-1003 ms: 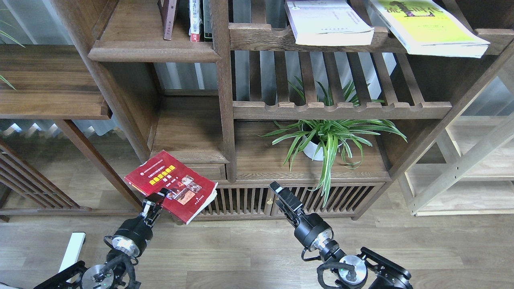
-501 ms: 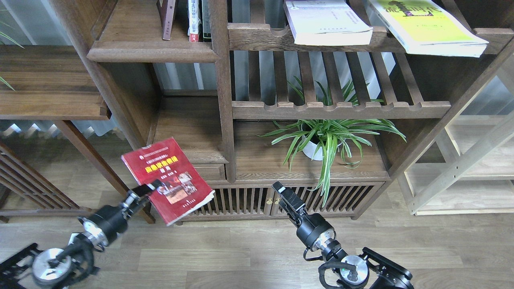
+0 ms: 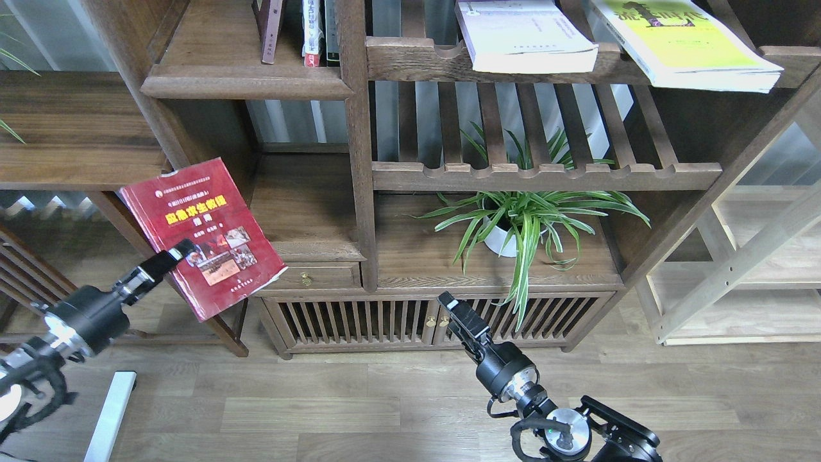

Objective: Organize books on shelf
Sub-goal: 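Lift the red book with the left gripper up to the top shelf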

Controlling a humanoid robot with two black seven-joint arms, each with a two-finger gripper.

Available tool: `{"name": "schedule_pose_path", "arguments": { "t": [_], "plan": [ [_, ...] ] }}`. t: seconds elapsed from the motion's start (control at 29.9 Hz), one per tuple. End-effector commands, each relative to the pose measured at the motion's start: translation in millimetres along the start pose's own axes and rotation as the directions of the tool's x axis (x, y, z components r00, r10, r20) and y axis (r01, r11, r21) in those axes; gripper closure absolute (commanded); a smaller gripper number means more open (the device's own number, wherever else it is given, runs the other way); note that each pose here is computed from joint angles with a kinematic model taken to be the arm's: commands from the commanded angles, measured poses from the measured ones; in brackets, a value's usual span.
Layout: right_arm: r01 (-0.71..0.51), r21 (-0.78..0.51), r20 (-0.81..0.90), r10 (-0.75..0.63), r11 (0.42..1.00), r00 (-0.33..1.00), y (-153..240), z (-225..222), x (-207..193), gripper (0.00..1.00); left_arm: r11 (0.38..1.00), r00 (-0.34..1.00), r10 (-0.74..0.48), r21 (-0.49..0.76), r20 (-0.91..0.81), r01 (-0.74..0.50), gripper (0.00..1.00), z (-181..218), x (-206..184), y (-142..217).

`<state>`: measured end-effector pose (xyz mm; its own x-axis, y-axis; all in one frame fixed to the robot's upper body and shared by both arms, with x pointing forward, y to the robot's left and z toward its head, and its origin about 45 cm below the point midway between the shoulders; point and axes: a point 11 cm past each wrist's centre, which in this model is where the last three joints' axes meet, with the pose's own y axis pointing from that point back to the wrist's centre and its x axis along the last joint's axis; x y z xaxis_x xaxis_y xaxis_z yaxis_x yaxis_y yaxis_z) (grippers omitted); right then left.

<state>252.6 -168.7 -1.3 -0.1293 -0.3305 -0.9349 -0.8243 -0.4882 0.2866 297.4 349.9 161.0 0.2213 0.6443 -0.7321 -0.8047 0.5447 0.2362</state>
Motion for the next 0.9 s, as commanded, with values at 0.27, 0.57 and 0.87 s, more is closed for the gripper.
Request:
{"name": "schedule_pose_path", "arguments": {
  "t": [0.27,0.57,0.87],
  "plan": [
    [-0.001,0.001,-0.002,0.001,1.000,1.000,0.2,-0.2,0.3,0.01,0.989,0.978,-0.104,-0.081,0.183,0.121,1.00,72.5,-56.9,24.1],
    [-0.001,0.000,-0.002,0.001,1.000,1.000,0.2,0.0,0.3,0.01,0.971,0.968,-0.084,-0.200,0.236,0.132,1.00,111.2,-65.1,44.0],
    [-0.002,0.000,-0.001,0.002,1.000,1.000,0.7,0.3,0.8,0.01,0.958,0.960,-0.089,-0.240,0.265,0.155,1.00,128.1,-73.8,47.6]
  ]
}}
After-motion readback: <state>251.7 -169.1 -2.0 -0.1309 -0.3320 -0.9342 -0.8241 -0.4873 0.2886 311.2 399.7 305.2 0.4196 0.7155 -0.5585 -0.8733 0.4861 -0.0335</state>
